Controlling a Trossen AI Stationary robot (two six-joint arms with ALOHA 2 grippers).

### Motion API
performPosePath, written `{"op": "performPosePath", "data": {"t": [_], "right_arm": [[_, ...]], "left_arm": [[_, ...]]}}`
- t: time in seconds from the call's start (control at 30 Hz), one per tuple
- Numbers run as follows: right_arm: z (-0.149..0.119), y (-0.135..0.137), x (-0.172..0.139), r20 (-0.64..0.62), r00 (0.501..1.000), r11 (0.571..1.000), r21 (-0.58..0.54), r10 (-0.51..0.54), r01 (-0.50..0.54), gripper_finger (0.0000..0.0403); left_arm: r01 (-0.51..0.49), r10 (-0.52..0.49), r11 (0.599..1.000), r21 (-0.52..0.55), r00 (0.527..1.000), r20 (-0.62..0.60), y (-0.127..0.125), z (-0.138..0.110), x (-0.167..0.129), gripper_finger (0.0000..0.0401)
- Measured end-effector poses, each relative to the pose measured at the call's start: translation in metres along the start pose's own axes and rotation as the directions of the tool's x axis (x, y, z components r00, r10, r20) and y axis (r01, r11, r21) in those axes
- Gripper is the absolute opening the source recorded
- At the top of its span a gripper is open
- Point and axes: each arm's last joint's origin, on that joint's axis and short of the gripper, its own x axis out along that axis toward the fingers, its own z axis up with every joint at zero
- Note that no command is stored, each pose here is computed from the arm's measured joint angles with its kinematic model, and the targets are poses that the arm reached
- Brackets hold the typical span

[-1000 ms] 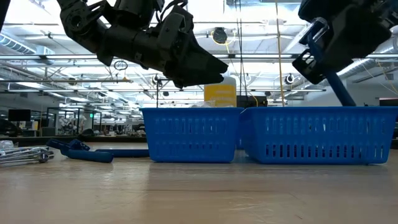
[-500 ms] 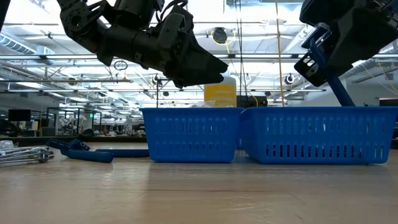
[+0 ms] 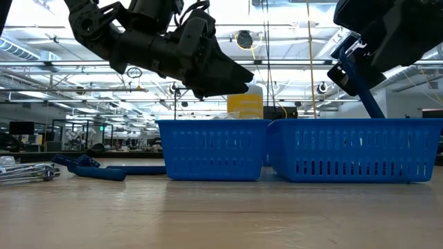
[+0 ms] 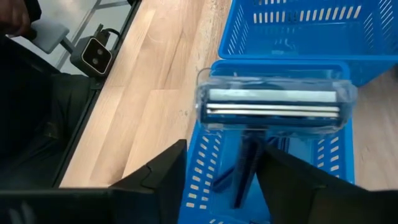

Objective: Pick & Place Travel size toiletries
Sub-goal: Put the blue razor into the bottom right blue bin

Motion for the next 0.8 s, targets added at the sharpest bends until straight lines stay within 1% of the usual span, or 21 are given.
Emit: {"op": "performPosePath", "data": {"t": [0.1,0.2,0.23,0.3,0.33,0.43,0.47,0.57,0.6,0.67,0.7,0.73,0.8], "right_arm": [[-0.0003,0.0009,0.0,-0.01,1.0,1.0,-0.007,0.03,-0.03,0.019],[-0.0016,0.0031,0.0001,-0.031,0.997,0.996,-0.04,0.074,-0.075,0.0194],[-0.0021,0.0031,0.0001,-0.036,0.997,0.997,-0.03,0.07,-0.071,0.0193],[-0.0028,0.0009,0.0001,-0.034,0.999,1.0,0.018,0.026,-0.026,0.019],[-0.0024,0.0001,0.0,-0.03,0.999,1.0,0.023,0.017,-0.016,0.0188],[-0.0005,0.0023,0.0,-0.018,0.998,0.998,-0.029,0.057,-0.057,0.0183],[-0.001,0.0026,0.0001,-0.02,0.998,0.998,-0.029,0.052,-0.053,0.0181],[-0.0026,-0.001,0.0001,-0.023,0.999,1.0,0.015,-0.024,0.024,0.0176],[-0.0016,-0.0009,0.0001,-0.016,1.0,1.0,0.002,-0.012,0.012,0.0174],[0.0013,0.0055,0.0001,-0.002,0.995,0.992,-0.083,0.1,-0.1,0.0171],[0.0018,0.0081,-0.0001,0.0,0.992,0.986,-0.109,0.127,-0.127,0.0169],[0.0014,0.0087,-0.0004,0.002,0.993,0.987,-0.111,0.114,-0.113,0.0167],[0.0,0.0041,-0.001,0.011,1.0,0.998,-0.068,0.002,-0.002,0.0163]], "left_arm": [[-0.003,0.003,1.0,-0.001,1.0,0.0,0.0011,0.0,0.0,0.0246],[-0.003,0.003,1.0,-0.001,1.0,0.0,0.0011,0.0,0.0,0.0246],[-0.003,0.003,1.0,-0.001,1.0,0.0,0.0009,0.0,0.0,0.0246],[-0.003,0.003,1.0,-0.001,1.0,0.0,0.0009,0.0,0.0,0.0246],[-0.003,0.003,1.0,-0.001,1.0,0.0,0.001,0.0,0.0,0.0246],[-0.003,0.003,1.0,-0.001,1.0,0.0,0.0009,0.0,0.0,0.0246],[-0.003,0.003,1.0,-0.001,1.0,0.0,0.0009,0.0,0.0,0.0246],[-0.003,0.003,1.0,-0.001,1.0,0.0,0.0009,0.0,0.0,0.0246],[-0.003,0.003,1.0,-0.001,1.0,0.0,0.0009,0.0,0.0,0.0246],[-0.003,0.003,1.0,-0.001,1.0,0.0,0.001,0.0,0.0,0.0246],[-0.003,0.003,1.0,-0.001,1.0,0.0,0.0009,0.0,0.0,0.0246],[-0.003,0.003,1.0,-0.001,1.0,0.0,0.0009,0.0,0.0,0.0246],[-0.003,0.003,1.0,-0.001,1.0,0.0,0.0009,0.0,0.0,0.0246]]}}
